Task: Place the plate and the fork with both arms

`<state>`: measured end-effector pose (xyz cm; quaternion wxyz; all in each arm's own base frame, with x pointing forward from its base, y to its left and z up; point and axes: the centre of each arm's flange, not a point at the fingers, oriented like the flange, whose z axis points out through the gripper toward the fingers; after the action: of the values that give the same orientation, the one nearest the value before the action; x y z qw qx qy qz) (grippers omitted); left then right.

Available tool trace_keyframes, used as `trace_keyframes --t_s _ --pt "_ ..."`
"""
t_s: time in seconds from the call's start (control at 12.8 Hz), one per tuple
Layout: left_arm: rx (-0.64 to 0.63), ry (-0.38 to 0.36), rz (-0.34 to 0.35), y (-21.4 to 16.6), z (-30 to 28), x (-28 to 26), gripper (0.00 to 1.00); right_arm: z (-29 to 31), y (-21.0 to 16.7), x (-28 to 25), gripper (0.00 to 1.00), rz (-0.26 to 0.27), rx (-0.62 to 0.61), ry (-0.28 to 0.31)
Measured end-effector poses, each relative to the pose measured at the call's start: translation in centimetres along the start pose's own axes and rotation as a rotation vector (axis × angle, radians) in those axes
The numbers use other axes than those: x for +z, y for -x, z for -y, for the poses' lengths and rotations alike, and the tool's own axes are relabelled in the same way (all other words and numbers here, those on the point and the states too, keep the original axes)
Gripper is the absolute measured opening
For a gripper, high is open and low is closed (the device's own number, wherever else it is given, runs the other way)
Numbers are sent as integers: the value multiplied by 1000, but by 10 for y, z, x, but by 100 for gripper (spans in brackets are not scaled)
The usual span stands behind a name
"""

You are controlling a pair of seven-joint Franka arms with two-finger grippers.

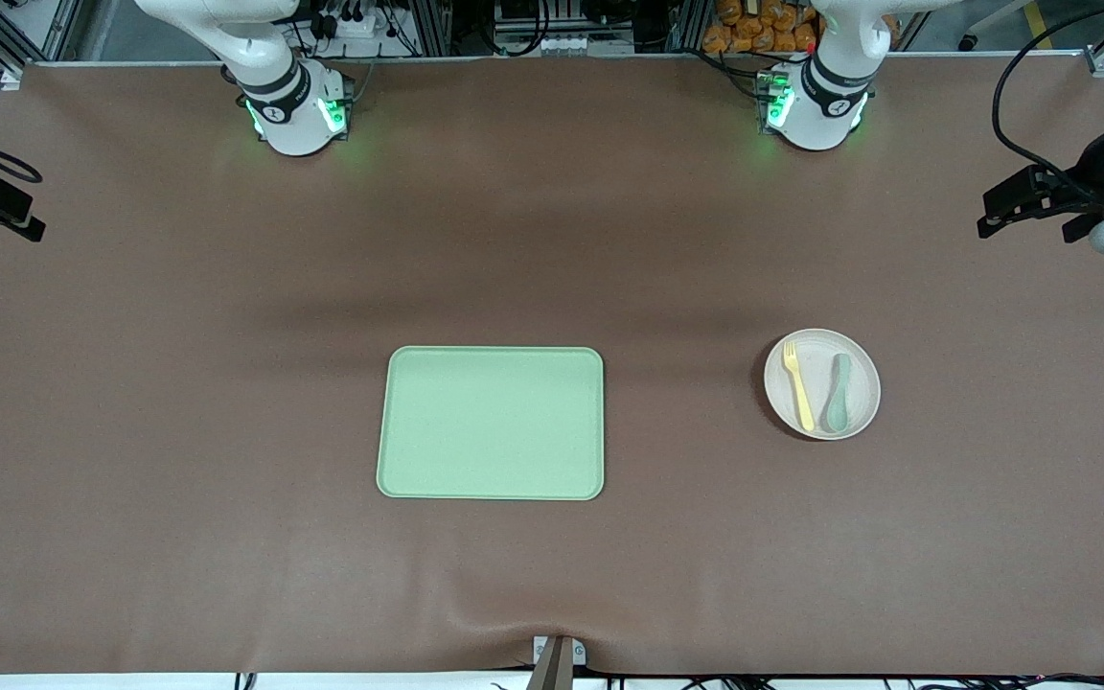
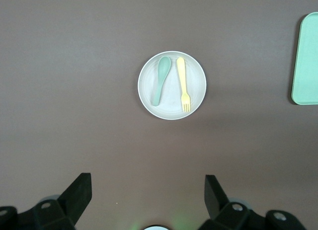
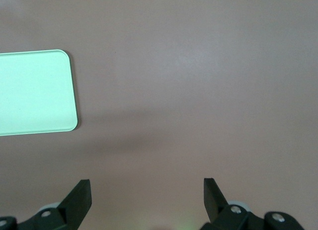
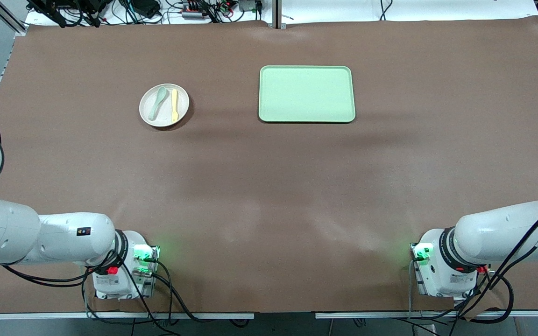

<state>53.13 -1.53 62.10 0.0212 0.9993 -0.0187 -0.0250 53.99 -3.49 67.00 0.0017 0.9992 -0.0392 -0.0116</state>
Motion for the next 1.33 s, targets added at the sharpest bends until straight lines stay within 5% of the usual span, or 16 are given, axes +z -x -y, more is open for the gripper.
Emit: trace_keyframes --t_s 1.33 --pt "-14 4 5 -15 7 68 100 0 0 0 100 -1 2 -12"
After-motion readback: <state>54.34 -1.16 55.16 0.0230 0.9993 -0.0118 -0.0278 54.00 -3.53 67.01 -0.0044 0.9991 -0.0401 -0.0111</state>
